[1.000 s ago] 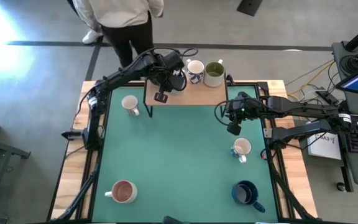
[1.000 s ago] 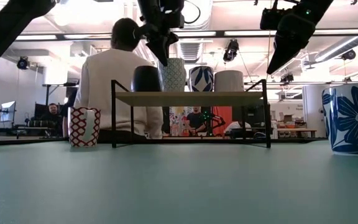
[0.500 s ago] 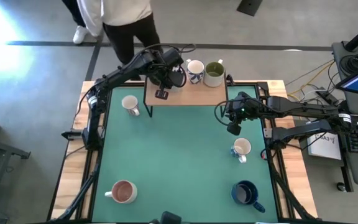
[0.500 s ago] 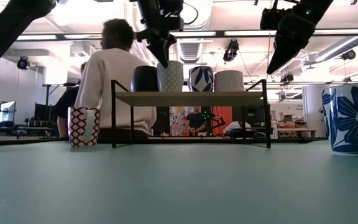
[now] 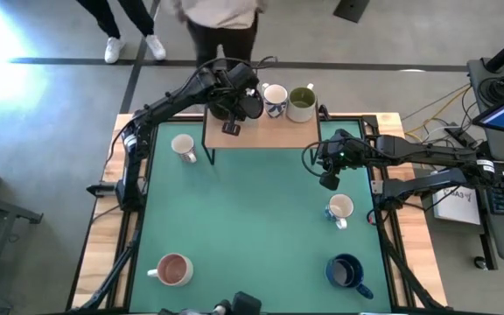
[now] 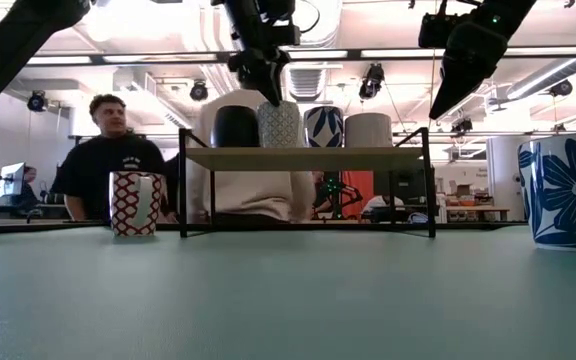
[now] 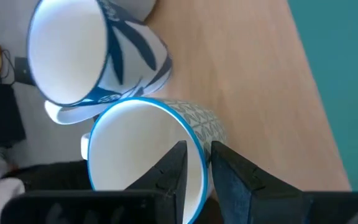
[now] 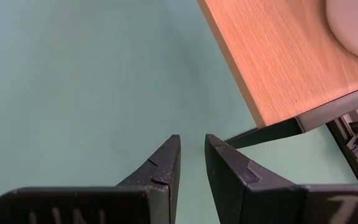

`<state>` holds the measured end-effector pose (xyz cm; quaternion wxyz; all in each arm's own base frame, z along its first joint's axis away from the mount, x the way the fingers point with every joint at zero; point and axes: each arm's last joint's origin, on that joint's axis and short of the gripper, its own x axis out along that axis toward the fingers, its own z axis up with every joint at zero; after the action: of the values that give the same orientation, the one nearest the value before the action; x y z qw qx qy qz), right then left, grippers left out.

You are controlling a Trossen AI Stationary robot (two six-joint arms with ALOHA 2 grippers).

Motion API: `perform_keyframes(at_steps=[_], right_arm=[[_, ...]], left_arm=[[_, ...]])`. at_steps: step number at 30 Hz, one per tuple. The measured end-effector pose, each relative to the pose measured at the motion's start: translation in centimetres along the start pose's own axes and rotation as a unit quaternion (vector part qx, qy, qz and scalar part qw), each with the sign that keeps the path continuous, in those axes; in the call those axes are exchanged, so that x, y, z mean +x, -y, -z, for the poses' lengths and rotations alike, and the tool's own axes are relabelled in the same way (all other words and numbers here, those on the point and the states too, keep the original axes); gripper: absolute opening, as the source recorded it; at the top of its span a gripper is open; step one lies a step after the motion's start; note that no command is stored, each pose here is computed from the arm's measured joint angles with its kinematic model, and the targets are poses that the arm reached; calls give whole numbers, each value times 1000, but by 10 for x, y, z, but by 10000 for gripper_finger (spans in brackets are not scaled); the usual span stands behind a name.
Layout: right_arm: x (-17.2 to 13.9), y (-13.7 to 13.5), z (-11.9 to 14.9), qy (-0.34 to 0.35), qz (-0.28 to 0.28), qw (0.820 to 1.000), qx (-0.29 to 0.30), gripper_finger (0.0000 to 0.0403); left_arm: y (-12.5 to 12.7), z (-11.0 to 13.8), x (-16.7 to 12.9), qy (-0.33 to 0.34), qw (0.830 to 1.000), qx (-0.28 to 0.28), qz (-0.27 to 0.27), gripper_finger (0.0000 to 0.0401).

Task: Place coffee mugs
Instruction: Put the green mug on the shelf

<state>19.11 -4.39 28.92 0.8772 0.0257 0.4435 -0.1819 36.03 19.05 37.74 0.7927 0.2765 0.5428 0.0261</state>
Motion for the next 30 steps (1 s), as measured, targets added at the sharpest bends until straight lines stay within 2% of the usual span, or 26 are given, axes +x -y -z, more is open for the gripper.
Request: perform_keyframes(at_steps=[8, 30], right_arm=[[0, 0, 0, 0, 0, 1000, 0, 63], [0, 0, 0, 0, 0, 1000, 0, 63]], left_arm=[[-5, 3, 17, -10, 1000, -3, 4, 55], [-11, 4, 17, -1, 1000, 2, -12, 55]])
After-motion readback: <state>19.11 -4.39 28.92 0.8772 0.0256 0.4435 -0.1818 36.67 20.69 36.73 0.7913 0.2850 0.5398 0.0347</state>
